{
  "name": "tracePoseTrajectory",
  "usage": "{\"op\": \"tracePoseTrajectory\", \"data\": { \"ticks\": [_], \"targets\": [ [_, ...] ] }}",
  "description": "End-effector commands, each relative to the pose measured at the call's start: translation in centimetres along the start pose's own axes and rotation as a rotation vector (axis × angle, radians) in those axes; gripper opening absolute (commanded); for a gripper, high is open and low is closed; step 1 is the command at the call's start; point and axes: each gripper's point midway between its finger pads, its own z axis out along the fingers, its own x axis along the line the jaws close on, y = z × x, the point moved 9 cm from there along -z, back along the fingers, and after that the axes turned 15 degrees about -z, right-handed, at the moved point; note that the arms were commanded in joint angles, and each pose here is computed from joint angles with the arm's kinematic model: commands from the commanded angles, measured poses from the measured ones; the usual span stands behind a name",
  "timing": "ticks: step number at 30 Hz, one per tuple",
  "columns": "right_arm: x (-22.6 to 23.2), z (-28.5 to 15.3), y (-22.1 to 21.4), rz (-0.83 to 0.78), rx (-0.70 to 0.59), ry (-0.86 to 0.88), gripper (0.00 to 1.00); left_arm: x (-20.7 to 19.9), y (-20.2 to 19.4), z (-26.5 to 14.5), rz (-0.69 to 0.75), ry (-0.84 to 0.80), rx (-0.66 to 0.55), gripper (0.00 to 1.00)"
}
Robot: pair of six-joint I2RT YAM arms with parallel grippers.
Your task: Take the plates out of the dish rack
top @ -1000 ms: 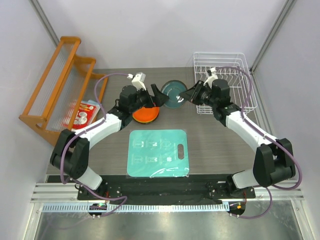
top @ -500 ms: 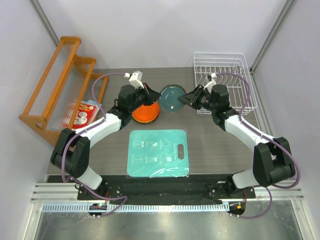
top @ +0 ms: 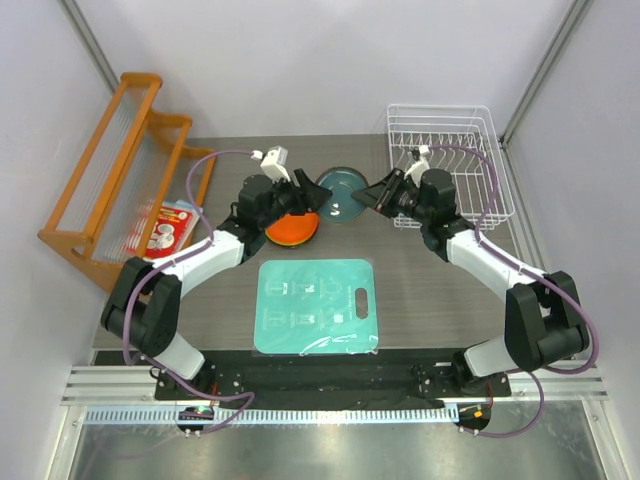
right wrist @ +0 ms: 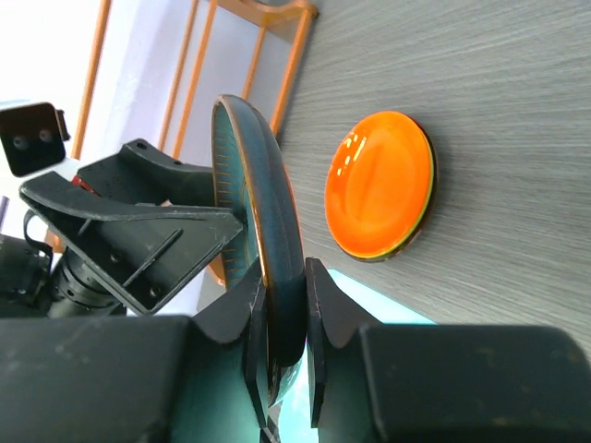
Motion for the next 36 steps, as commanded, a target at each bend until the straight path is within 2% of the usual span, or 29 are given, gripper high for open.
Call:
{"op": "tracePoseTrajectory", "data": {
  "ticks": [1, 3, 4, 10, 11, 12, 14, 15, 17, 18, 19, 21, 28, 31, 33, 34, 35, 36],
  "targets": [
    [3.8, -0.2, 3.1, -0.024, -0.146, 0.232, 0.01, -0.6, 0.0, 0.0, 0.005, -0.051, -0.004, 0.45],
    [3.7, 0.1, 3.0, -0.007, -0.161, 0.267, 0.01, -0.7, -0.1, 0.0, -0.010, -0.065, -0.005, 0.26],
    [3.5, 0.2, 2.5, 0.011, -0.151, 0.280, 0.01, -0.7, 0.0, 0.0, -0.013, -0.068, -0.011, 0.22],
    [2.7, 1.6, 1.5, 0.126, -0.145, 0.392, 0.01, -0.8, 0.0, -0.3, -0.015, -0.083, -0.019, 0.17],
    [2.8, 1.7, 1.4, 0.121, -0.139, 0.423, 0.01, -0.9, 0.0, -0.3, -0.013, -0.086, -0.018, 0.19],
    [2.8, 1.8, 1.4, 0.146, -0.134, 0.440, 0.01, -0.9, 0.0, -0.3, -0.012, -0.090, -0.020, 0.28],
    [2.4, 2.1, 1.0, 0.155, -0.135, 0.470, 0.01, -1.0, 0.0, -0.4, -0.009, -0.101, -0.016, 0.31],
    [2.5, 2.2, 1.1, 0.178, -0.131, 0.485, 0.01, -1.1, 0.0, -0.5, -0.005, -0.103, -0.016, 0.42],
    [2.4, 2.5, 1.1, 0.182, -0.129, 0.514, 0.01, -1.1, 0.0, -0.5, -0.005, -0.106, -0.012, 0.55],
    [2.5, 2.5, 1.2, 0.193, -0.127, 0.523, 0.01, -1.1, 0.1, -0.5, -0.006, -0.108, -0.014, 0.54],
    [2.4, 2.6, 1.2, 0.198, -0.127, 0.529, 0.01, -1.1, 0.0, -0.5, -0.006, -0.112, -0.011, 0.40],
    [2.3, 2.8, 1.0, 0.204, -0.122, 0.541, 0.01, -1.1, 0.0, -0.4, -0.006, -0.111, -0.008, 0.21],
    [1.7, 3.0, 0.8, 0.164, -0.102, 0.476, 0.01, -0.6, 0.3, -0.4, 0.007, -0.051, -0.016, 0.00],
    [1.4, 3.2, 0.6, 0.149, -0.064, 0.390, 0.02, -0.3, 0.4, -0.3, 0.016, -0.018, -0.023, 0.00],
    [1.2, 3.3, 1.0, 0.039, -0.062, 0.311, 0.15, 0.2, 0.5, -0.3, 0.029, 0.034, -0.022, 0.00],
    [1.0, 2.9, 0.7, 0.040, -0.002, 0.224, 0.24, 0.2, 0.6, -0.4, 0.036, 0.045, -0.030, 0.00],
    [0.5, 2.7, 1.0, -0.053, -0.029, 0.143, 0.27, 0.4, 0.6, -0.5, 0.043, 0.062, -0.036, 0.00],
    [0.6, 2.5, 1.6, -0.081, -0.035, 0.099, 0.31, 0.5, 0.7, -0.6, 0.047, 0.077, -0.043, 0.00]
  ]
}}
